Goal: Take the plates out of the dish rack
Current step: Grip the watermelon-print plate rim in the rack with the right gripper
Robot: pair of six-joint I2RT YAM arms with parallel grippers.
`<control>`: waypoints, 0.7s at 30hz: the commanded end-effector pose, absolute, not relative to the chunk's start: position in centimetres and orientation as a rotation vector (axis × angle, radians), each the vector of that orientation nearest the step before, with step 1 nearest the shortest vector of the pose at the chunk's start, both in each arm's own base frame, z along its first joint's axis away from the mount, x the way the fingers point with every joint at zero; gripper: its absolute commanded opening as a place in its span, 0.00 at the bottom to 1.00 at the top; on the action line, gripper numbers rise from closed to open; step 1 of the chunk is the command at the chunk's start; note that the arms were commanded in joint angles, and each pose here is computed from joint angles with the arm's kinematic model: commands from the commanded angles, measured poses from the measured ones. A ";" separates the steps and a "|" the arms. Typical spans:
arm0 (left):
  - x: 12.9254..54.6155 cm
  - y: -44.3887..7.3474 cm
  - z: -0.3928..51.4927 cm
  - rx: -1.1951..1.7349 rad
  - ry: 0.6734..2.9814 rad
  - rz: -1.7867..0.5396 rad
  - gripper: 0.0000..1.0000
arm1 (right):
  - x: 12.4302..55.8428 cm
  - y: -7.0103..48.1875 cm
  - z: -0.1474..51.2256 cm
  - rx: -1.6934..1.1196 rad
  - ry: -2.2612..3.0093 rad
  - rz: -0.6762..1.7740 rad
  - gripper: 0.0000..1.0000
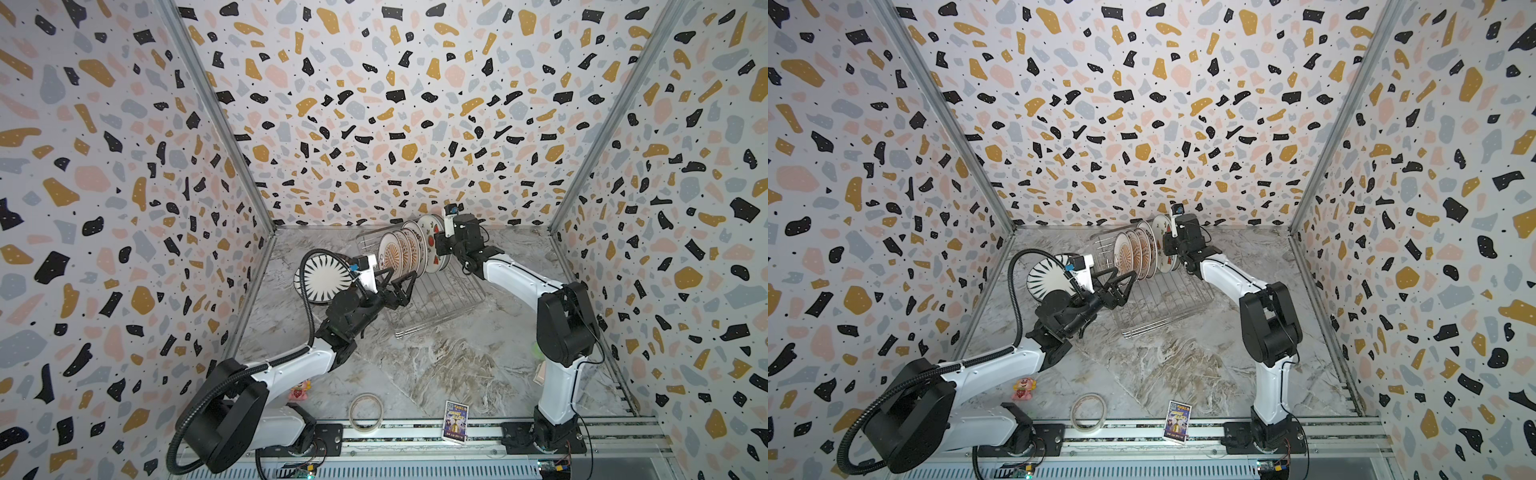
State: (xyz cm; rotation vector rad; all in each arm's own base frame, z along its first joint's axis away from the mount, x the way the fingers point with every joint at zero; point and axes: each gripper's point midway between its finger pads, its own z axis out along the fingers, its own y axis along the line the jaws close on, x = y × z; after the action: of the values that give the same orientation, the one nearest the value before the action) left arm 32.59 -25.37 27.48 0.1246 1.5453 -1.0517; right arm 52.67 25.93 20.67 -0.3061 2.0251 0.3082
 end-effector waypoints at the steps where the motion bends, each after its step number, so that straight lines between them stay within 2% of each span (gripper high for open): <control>1: 32.4 -25.1 29.8 0.123 1.470 -1.057 0.99 | 52.9 26.2 20.6 -0.294 2.049 0.222 0.36; 15: 32.2 -24.2 29.8 0.089 1.474 -1.028 0.99 | 53.5 26.5 17.3 -0.268 2.109 0.224 0.34; 21: 32.1 -24.2 29.4 0.085 1.483 -1.036 0.99 | 53.6 26.6 17.0 -0.256 2.107 0.227 0.28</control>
State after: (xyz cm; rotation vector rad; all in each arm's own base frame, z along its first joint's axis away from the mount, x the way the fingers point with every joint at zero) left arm 32.58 -24.31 28.72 0.0804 1.5166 -1.0230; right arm 53.26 26.80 16.70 -0.2782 2.1052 0.2318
